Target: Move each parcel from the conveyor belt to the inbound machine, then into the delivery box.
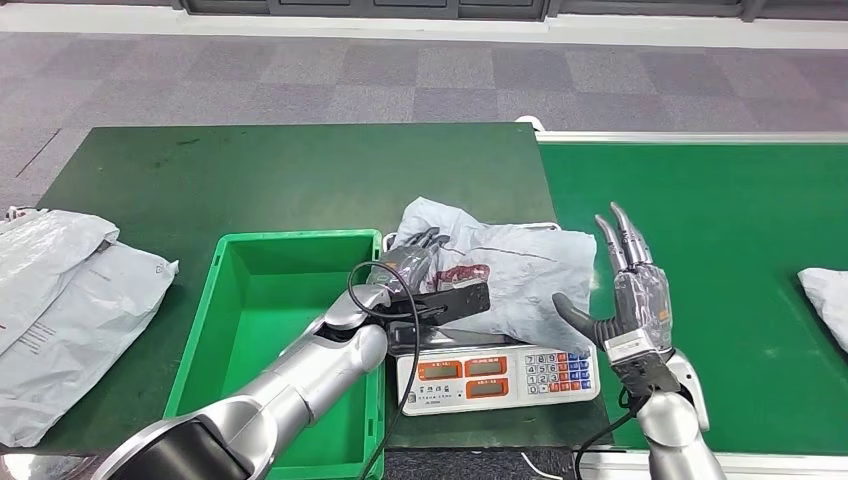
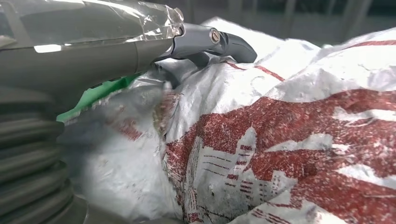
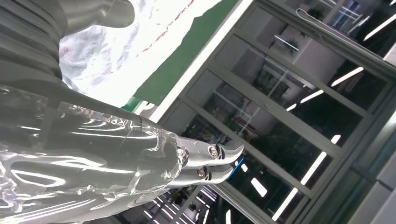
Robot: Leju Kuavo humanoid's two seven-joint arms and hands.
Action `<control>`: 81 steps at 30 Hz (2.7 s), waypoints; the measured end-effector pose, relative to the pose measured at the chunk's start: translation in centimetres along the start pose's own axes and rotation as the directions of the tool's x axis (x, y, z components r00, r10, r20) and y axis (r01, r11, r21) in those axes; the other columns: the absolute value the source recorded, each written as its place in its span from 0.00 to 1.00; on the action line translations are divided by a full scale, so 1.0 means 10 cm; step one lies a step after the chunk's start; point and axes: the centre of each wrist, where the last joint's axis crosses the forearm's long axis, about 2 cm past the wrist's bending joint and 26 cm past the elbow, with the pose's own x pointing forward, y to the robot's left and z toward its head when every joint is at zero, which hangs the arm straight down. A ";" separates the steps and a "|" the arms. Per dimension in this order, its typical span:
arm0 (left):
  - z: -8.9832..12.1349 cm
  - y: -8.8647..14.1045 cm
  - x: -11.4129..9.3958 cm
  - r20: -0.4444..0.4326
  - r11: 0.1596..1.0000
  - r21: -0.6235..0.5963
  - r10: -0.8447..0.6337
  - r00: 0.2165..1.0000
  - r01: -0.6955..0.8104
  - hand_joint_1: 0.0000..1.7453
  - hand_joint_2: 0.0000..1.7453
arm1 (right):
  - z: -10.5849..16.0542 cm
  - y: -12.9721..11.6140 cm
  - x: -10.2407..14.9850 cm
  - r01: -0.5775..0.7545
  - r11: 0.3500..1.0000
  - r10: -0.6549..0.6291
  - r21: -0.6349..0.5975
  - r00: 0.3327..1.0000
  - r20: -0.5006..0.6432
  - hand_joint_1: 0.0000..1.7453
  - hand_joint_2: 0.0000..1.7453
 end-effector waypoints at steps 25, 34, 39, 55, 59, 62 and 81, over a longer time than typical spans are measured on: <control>0.15 -0.20 -0.34 0.408 0.826 0.507 0.021 0.913 -0.246 1.00 1.00 | 0.05 0.08 0.03 0.003 0.999 -0.002 0.046 1.000 -0.013 0.00 1.00; 0.59 0.55 -0.32 0.506 0.337 0.833 -0.143 0.851 -0.439 1.00 1.00 | 0.19 0.01 0.01 -0.010 0.999 0.009 -0.034 0.999 -0.042 0.00 1.00; 1.05 0.91 -0.54 0.422 0.082 0.907 -0.202 0.884 -0.414 1.00 1.00 | 0.32 -0.07 0.01 -0.031 0.998 0.029 -0.045 0.998 -0.059 0.00 1.00; 1.40 0.49 -1.52 -0.197 0.373 0.902 -0.090 0.976 0.216 1.00 1.00 | 0.65 -0.32 0.23 -0.110 0.993 0.105 -0.054 0.991 -0.079 0.00 1.00; 1.62 -0.10 -1.93 -0.431 0.723 0.633 0.032 0.902 0.277 1.00 1.00 | 0.72 -0.50 0.31 -0.127 0.992 0.124 -0.029 0.989 -0.081 0.00 1.00; 1.72 -0.27 -2.02 -0.464 0.812 0.515 -0.007 0.886 0.275 1.00 1.00 | 0.73 -0.58 0.33 -0.142 0.989 0.139 -0.029 0.987 -0.077 0.00 1.00; 1.96 -0.42 -1.98 -0.326 0.860 0.491 0.034 0.945 0.139 0.00 1.00 | 0.68 -0.61 0.35 -0.159 0.987 0.158 -0.013 0.984 -0.081 0.00 1.00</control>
